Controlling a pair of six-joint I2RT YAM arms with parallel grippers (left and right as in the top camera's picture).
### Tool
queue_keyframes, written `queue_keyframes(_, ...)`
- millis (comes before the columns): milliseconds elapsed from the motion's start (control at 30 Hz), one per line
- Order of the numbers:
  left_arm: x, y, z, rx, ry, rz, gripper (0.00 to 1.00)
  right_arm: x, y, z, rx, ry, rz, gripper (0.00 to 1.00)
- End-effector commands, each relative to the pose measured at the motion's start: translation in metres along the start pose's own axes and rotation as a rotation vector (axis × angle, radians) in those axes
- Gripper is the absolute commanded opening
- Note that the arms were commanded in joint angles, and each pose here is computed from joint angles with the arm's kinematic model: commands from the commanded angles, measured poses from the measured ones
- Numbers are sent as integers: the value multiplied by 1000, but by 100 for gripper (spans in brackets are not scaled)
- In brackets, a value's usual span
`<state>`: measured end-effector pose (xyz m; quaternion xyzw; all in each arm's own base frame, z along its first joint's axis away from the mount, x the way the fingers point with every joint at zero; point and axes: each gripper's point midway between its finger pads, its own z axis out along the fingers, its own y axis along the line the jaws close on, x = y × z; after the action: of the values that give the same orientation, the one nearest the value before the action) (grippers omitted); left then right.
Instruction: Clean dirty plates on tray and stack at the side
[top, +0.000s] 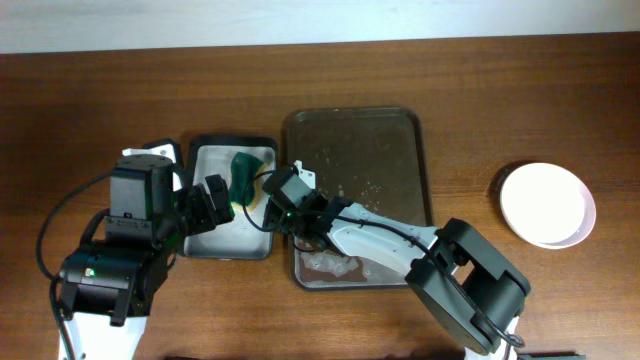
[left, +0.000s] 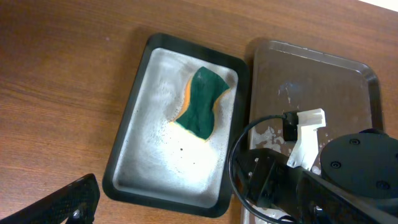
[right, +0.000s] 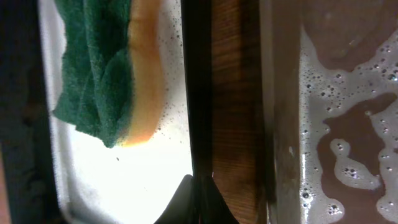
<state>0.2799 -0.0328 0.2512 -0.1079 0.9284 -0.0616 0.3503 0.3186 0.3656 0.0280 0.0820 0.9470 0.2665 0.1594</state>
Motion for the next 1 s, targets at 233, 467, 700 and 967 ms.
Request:
queue_keyframes(233,-6,2,-5,-9,-25,-4,99,20,-22,1,86,83,-148,4)
queue_keyframes(467,-6,2,-5,-9,-25,-4,100,31,-15,0,54,120,-234,5)
queue_keyframes(700,-6,2,-5,-9,-25,-4,99,36,-9,-3,18,149,-302,28)
queue_keyframes(967,-6,2,-5,-9,-25,-4,99,-16,46,-93,-125,-65,-401,36)
